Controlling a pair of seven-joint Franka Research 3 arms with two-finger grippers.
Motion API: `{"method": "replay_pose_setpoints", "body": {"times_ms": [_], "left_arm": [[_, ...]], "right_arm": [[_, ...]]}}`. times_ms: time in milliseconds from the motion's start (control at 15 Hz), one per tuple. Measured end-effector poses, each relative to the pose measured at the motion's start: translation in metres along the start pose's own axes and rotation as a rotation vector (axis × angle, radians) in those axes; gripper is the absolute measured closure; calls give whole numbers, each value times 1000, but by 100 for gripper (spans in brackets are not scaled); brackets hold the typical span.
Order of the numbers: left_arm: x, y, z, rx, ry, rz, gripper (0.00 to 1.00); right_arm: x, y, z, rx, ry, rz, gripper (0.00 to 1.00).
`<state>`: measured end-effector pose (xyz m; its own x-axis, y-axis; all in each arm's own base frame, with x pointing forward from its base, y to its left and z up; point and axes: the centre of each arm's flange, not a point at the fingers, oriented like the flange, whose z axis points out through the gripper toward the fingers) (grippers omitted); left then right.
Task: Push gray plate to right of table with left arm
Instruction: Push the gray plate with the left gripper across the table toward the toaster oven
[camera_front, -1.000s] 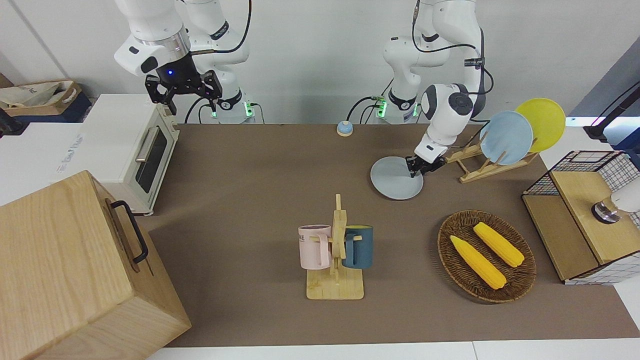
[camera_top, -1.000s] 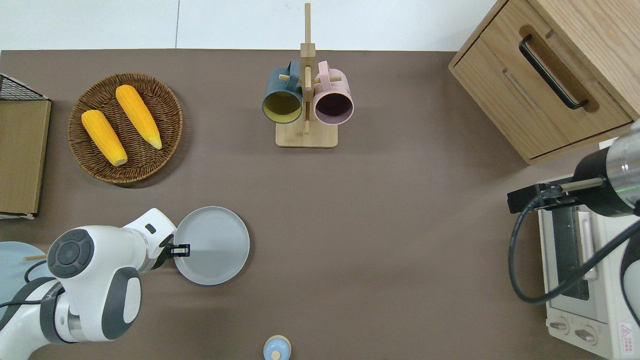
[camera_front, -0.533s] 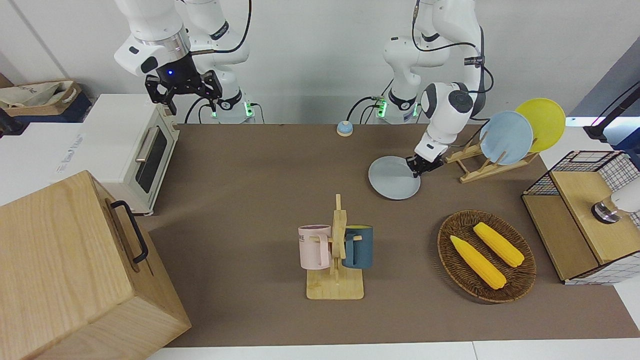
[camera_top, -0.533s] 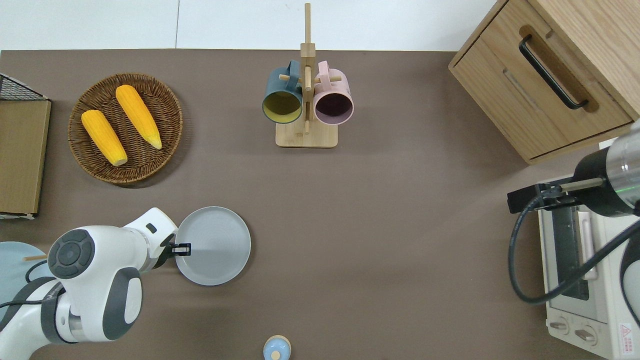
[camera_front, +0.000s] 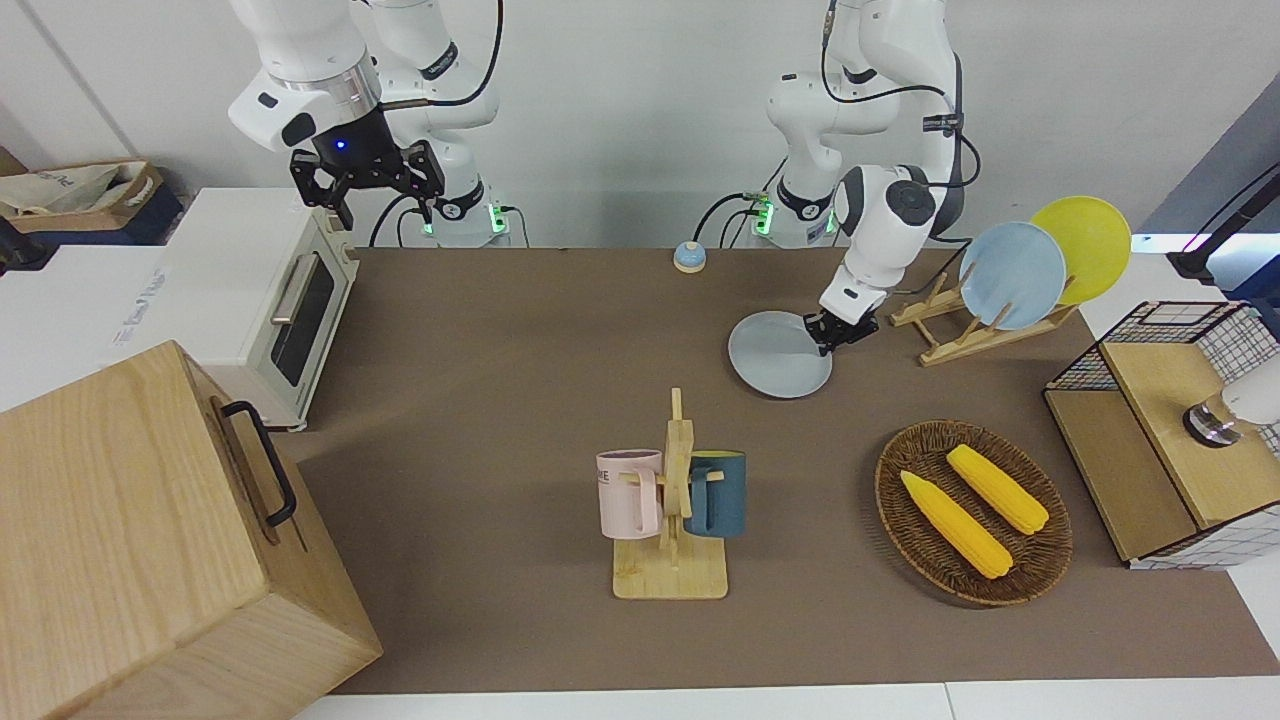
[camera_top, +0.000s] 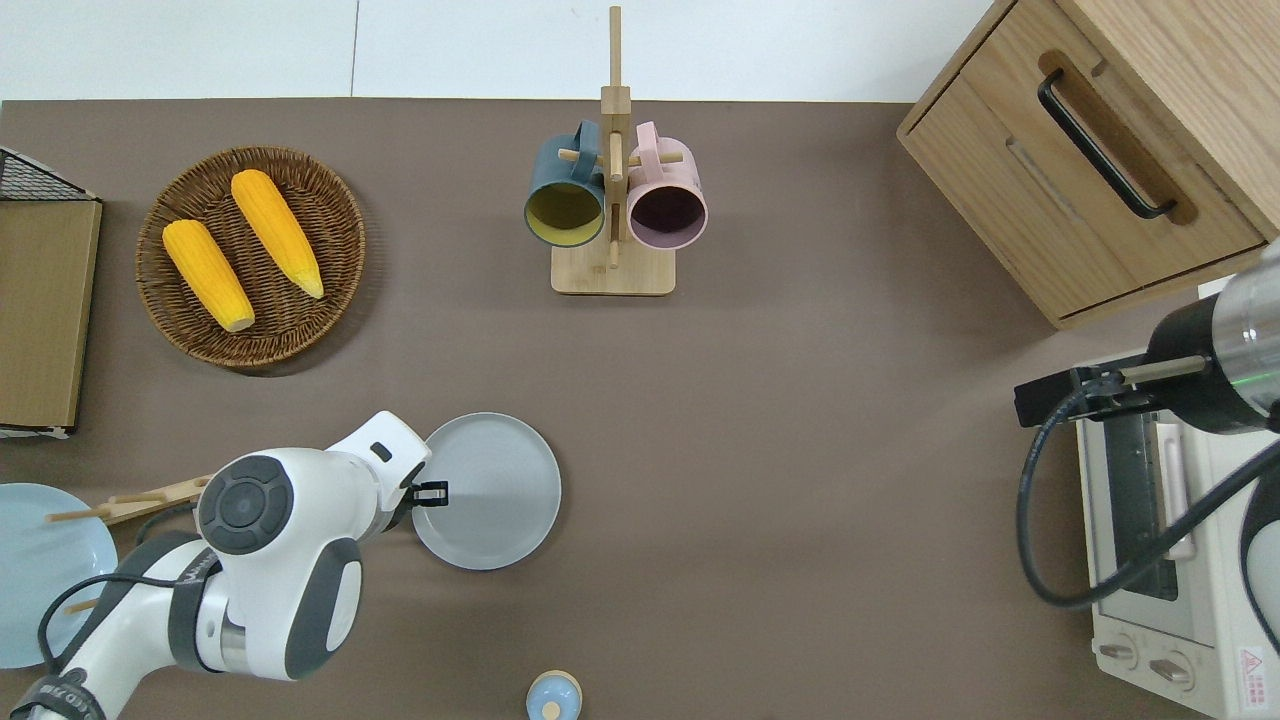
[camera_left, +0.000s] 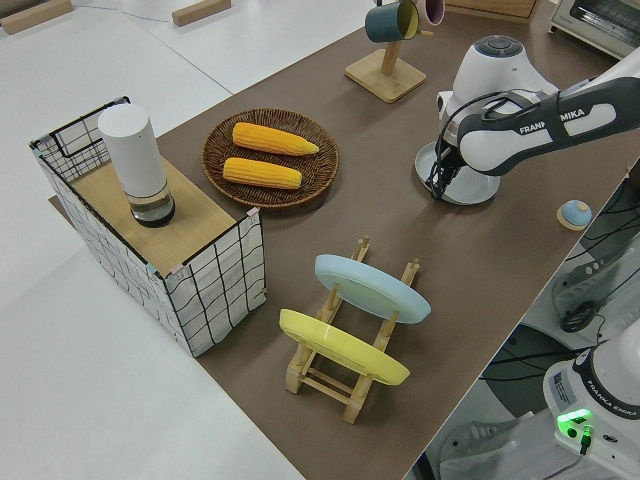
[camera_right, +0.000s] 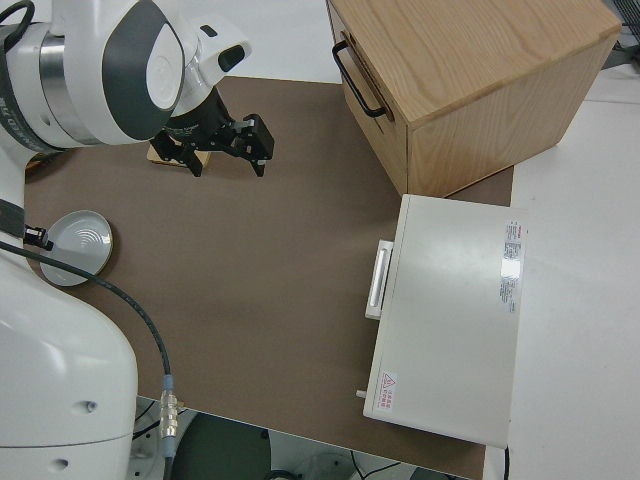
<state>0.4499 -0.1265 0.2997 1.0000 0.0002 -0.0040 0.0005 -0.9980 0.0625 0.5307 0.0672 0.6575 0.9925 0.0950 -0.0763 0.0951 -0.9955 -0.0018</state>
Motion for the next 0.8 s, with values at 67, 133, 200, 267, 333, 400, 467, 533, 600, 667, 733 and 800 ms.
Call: {"method": "replay_pose_setpoints", "body": {"times_ms": [67,133,200,267,333,400,467,533,600,667,733,800], "left_arm": [[0,11,1,-2,8,-1,95],[1,21,2,-4,12,-4,95],[1,32,2,-6,15,-9,95],[2,43,3,-8,17,-16,95],[3,56,4,-11,19,-25,95],[3,72,5,-16,22,-31,95],[3,87,6,-21,23,-36,95],[1,102,7,-26,23,-43,95],[-1,118,8,-33,23,-50,95],[-3,134,9,-40,23,-57,95],[-6,148,10,-46,22,-64,95],[-8,162,11,-53,22,-74,95]], "right_arm": [[0,0,0,0,0,0,1],[0,0,0,0,0,0,1],[0,0,0,0,0,0,1],[0,0,0,0,0,0,1],[0,0,0,0,0,0,1],[0,0,0,0,0,0,1],[0,0,0,0,0,0,1],[0,0,0,0,0,0,1],[0,0,0,0,0,0,1],[0,0,0,0,0,0,1],[0,0,0,0,0,0,1],[0,0,0,0,0,0,1]]}}
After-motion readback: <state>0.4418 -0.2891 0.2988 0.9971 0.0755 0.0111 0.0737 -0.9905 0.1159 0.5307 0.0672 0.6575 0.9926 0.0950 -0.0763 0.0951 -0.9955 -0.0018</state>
